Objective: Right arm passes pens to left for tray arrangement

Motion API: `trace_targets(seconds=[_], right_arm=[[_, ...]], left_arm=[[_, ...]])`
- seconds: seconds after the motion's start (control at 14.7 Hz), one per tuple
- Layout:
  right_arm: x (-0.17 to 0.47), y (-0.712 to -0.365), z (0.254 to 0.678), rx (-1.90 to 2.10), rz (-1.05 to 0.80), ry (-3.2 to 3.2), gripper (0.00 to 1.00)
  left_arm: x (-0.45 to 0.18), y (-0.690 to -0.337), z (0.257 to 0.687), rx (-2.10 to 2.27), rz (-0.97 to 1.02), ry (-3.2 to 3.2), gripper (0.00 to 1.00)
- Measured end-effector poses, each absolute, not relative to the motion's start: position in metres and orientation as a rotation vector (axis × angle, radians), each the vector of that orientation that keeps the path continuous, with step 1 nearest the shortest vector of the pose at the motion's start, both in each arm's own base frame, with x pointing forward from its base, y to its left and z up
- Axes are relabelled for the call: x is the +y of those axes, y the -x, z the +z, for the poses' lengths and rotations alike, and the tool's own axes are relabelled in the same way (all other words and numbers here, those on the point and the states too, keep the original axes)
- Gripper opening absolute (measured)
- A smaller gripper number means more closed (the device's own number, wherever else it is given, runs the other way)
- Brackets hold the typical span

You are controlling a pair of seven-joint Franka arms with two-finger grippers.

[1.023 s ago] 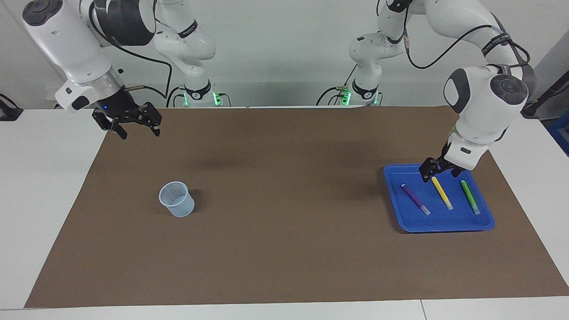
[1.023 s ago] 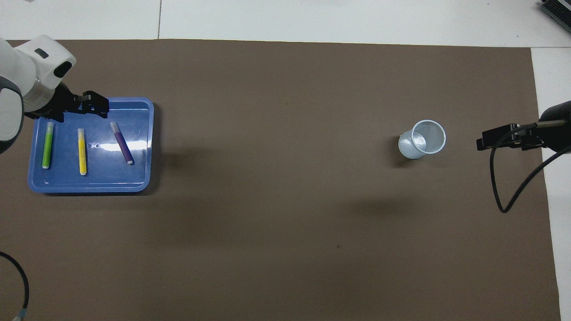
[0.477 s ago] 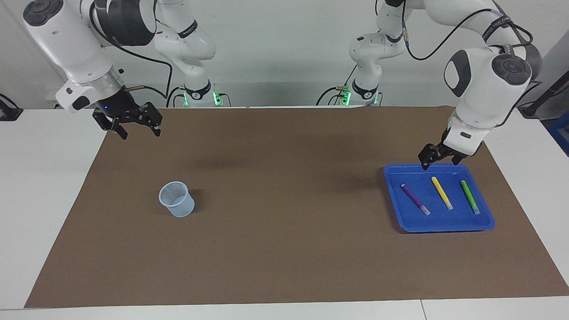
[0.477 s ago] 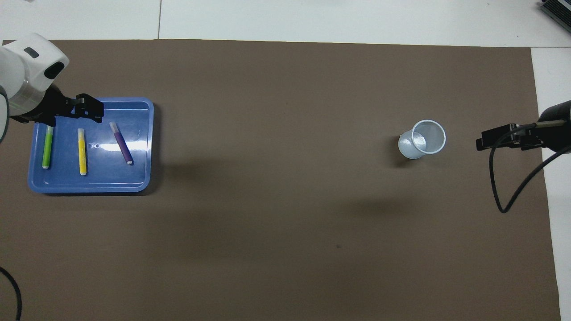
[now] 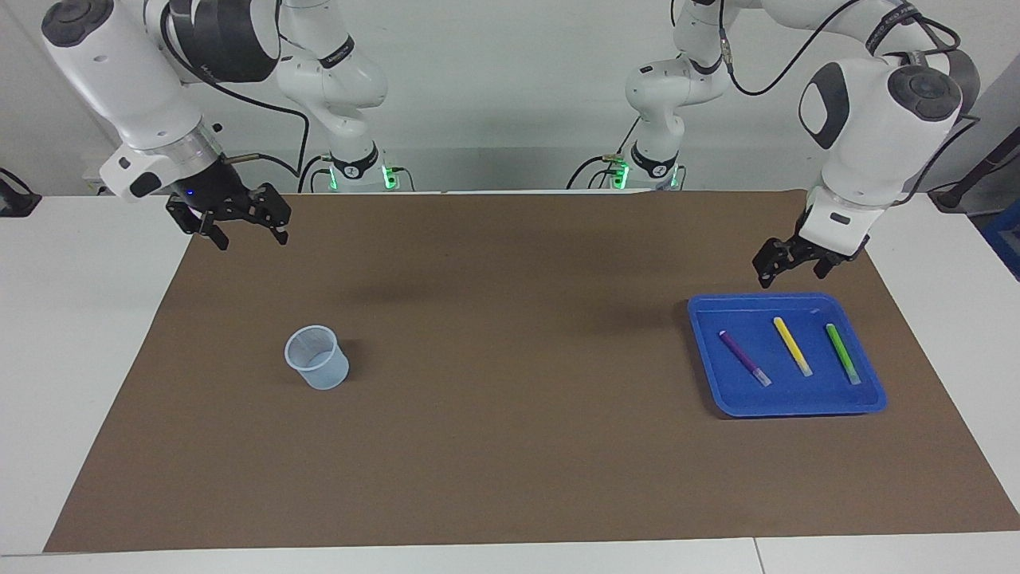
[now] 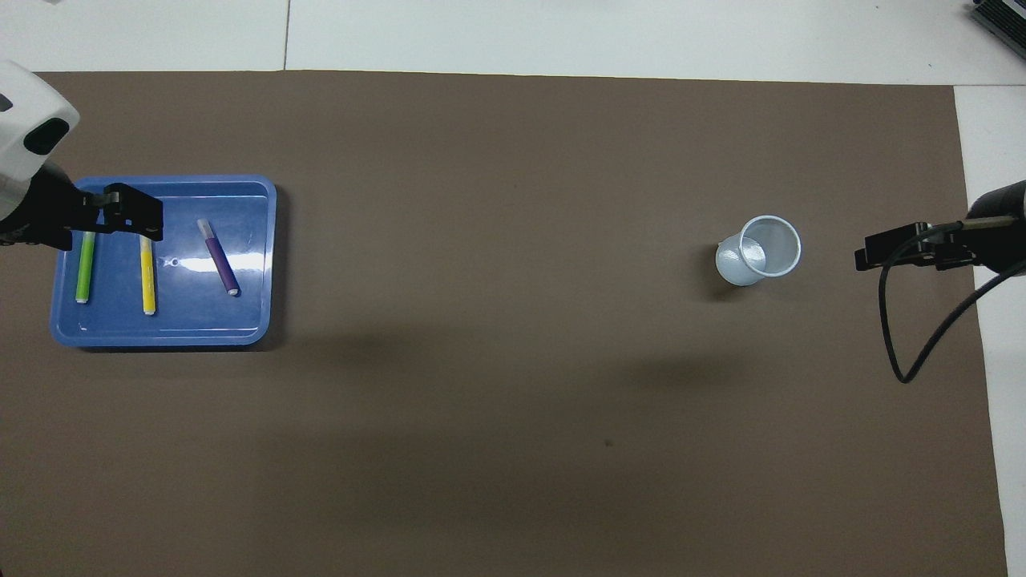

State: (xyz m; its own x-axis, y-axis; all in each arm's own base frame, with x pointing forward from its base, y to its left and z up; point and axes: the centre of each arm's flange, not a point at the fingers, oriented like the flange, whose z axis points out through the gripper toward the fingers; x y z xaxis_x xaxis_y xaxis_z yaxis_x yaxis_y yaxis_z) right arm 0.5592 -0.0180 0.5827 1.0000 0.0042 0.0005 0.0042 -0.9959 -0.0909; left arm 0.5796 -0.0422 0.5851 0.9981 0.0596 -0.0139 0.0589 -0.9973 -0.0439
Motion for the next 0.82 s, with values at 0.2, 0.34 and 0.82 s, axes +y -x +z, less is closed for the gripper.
trace_targets(seconds=[0.2,0.34,0.82], right_arm=[[-0.018,-0.559,0.582,-0.006,0.000,3.051,1.00],[-0.018,-0.559,0.582,-0.007,0.000,3.051,1.00],[-0.018,-0.559,0.582,-0.007,0.001,3.051,1.00]], left_arm=[[-0.044,-0.566,0.596,-0.093,0.071,3.093,1.00],[-0.047,-0.559,0.601,-0.087,0.095,3.088,1.00],[-0.060,-0.543,0.592,-0.055,0.138,3.073,1.00]])
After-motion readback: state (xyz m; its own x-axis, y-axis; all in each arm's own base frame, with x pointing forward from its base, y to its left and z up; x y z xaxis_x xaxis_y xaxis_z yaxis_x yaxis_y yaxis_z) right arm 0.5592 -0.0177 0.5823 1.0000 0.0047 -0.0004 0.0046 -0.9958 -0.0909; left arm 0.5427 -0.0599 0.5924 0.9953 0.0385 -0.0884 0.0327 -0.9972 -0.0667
